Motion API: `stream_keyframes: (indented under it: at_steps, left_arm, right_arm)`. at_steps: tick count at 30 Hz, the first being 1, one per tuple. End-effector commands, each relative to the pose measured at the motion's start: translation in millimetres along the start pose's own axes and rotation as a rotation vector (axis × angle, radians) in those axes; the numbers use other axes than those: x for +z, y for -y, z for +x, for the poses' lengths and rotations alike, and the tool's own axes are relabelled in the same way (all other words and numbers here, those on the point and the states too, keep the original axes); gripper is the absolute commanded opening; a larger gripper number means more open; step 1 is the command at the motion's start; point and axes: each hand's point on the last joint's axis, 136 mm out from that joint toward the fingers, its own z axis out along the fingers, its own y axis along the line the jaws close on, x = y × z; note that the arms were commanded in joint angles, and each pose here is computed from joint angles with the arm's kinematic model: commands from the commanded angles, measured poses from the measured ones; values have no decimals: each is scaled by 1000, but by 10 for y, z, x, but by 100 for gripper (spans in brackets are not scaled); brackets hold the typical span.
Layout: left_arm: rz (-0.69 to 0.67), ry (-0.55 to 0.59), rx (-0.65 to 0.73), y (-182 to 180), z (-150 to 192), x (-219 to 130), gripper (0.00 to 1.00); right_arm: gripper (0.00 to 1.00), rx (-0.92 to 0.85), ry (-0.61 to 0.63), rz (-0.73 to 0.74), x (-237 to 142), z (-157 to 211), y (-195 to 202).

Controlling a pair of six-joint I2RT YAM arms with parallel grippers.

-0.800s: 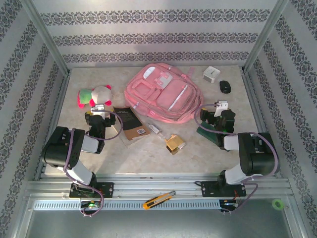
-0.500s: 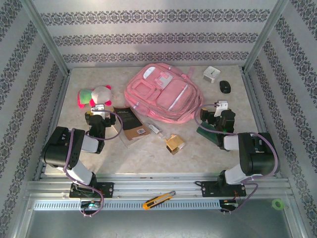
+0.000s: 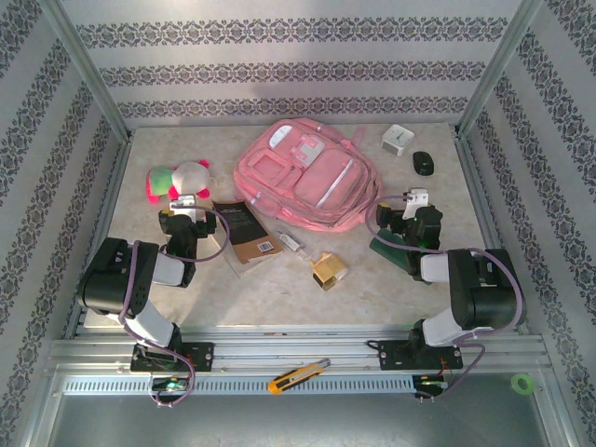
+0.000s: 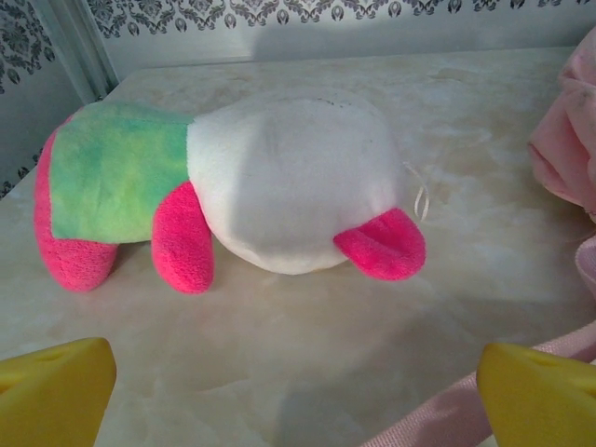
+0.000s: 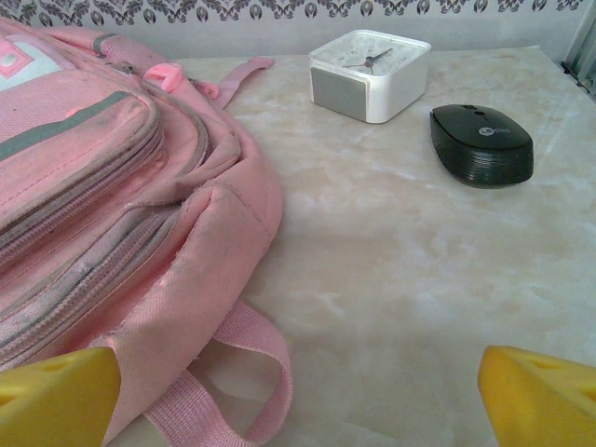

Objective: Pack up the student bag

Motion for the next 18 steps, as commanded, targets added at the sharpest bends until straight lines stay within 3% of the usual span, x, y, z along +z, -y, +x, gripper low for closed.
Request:
stream_keyframes:
  at_steps: [1, 14, 18]
  left_arm:
    - [0, 11, -6, -25, -87, 24, 99]
    - [-26, 19, -13, -75, -96, 7, 99]
    - [-5, 79, -5, -55, -209, -123, 99]
  right_arm:
    - [98, -12, 50, -9, 34, -158, -4]
    - [98, -12, 50, -9, 34, -158, -4]
    - [98, -15, 73, -27, -18, -289, -45]
